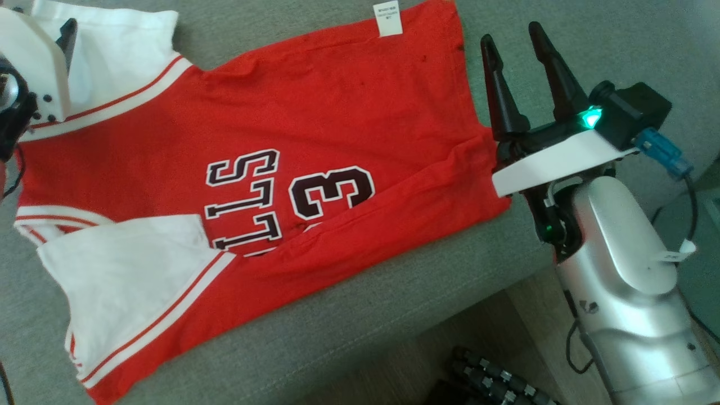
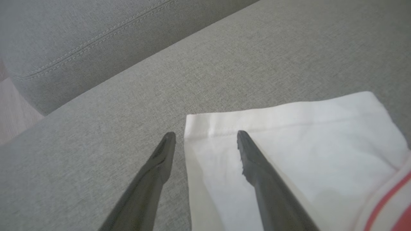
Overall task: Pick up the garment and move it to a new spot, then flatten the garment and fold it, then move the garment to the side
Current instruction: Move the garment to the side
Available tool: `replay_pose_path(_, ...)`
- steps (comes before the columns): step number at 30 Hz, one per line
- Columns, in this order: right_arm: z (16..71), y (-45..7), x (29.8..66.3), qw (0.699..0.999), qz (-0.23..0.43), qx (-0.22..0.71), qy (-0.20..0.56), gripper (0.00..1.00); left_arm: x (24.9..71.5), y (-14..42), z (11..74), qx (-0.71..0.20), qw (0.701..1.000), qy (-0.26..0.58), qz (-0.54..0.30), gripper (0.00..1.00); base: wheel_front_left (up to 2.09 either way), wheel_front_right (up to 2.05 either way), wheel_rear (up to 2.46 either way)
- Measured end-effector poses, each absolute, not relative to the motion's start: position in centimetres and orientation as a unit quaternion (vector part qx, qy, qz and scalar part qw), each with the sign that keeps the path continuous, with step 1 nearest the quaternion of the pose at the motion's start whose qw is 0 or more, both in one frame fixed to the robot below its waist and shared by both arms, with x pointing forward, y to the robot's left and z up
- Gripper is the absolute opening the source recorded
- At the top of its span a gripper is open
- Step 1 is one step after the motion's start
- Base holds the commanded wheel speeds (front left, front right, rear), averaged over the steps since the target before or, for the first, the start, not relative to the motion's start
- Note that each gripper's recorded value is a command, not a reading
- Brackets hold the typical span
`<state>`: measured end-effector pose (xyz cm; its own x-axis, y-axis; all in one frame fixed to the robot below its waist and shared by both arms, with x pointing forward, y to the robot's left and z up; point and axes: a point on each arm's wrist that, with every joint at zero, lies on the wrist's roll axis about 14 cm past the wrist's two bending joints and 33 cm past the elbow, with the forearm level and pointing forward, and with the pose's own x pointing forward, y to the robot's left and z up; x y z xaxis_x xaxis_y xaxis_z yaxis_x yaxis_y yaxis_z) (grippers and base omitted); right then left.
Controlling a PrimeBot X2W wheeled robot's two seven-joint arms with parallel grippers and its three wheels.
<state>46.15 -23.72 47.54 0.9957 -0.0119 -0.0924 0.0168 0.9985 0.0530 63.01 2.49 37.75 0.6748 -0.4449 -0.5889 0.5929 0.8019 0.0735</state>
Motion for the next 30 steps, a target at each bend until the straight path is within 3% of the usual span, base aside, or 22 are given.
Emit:
replay_pose_path(12,46.7,-24.4,45.7,0.998,-0.021,0.027,0.053,1.00,64.0,2.2,36.2,0.141,0.903,0.293,-0.282,1.00,0.00,0.00,0.00)
replay_pose_path(14,46.6,-24.3,45.7,0.998,-0.021,0.028,0.054,1.00,64.1,2.1,36.1,0.139,0.902,0.296,-0.282,0.00,0.00,0.00,0.00)
replay_pose_path(23,45.9,-24.1,46.5,0.997,-0.016,0.028,0.067,1.00,63.5,1.6,37.8,0.102,0.916,0.259,-0.290,0.00,0.00,0.00,0.00)
replay_pose_path(30,44.7,-25.5,48.3,0.990,0.001,0.006,0.144,1.00,62.3,2.7,41.1,0.069,0.937,0.192,-0.284,0.00,0.00,0.00,0.00)
